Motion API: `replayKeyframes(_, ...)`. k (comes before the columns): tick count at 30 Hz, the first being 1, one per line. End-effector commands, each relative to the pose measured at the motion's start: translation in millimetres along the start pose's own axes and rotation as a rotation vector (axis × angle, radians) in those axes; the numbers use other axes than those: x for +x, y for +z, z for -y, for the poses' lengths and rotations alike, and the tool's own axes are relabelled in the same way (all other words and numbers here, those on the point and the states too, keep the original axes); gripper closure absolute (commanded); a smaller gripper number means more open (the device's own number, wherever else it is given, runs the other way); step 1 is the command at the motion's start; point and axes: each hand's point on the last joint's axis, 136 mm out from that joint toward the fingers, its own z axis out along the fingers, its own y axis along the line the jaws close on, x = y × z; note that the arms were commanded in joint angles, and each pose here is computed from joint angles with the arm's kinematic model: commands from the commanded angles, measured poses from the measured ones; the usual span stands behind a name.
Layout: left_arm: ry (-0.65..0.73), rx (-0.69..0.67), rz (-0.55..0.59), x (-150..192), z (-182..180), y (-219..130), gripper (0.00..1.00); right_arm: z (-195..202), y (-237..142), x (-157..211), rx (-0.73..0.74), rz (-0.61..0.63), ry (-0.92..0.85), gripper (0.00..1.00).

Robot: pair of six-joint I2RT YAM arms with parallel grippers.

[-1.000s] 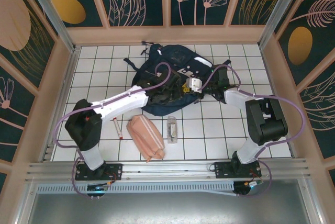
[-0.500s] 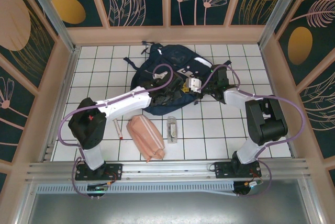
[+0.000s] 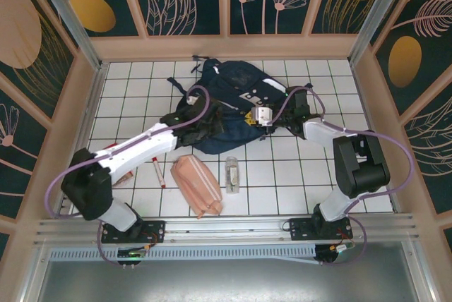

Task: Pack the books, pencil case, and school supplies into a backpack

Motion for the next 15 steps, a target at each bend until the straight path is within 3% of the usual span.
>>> replayKeyframes(1, 0.093, -0.122, 0.099, -26.8, -42.8, -26.2, 1.00, 12.1, -23.4, 14.6, 0.043, -0.060, -0.001, 1.00)
replayKeyframes(4, 0.222, -0.149, 0.093, -23.8, -53.2, -27.0, 1.00, 12.3, -26.2, 21.0, 0.043, -0.078, 0.001, 1.00)
replayKeyframes(7, 0.307, -0.070, 0.056, -17.3, -38.9, -23.3, 1.00, 13.4, -26.9, 18.4, 0.040, -0.065, 0.013, 1.00)
replayKeyframes(9, 0.352, 0.027, 0.016, -9.6, -20.5, -18.6, 1.00, 13.6, -27.5, 10.8, 0.028, -0.031, 0.042, 0.84)
replayKeyframes(11, 0.386, 0.119, -0.026, -2.6, -2.6, -15.7, 1.00, 10.9, -26.8, 1.4, -0.003, -0.012, 0.063, 0.61)
replayKeyframes(12, 0.396, 0.152, -0.043, 0.3, 3.7, -14.2, 1.00, 9.9, -27.6, -3.8, -0.014, -0.003, 0.068, 0.56)
replayKeyframes(15, 0.417, 0.226, -0.107, 11.8, 17.2, -7.7, 1.00, 3.3, -30.5, -22.2, -0.047, 0.011, 0.078, 0.52)
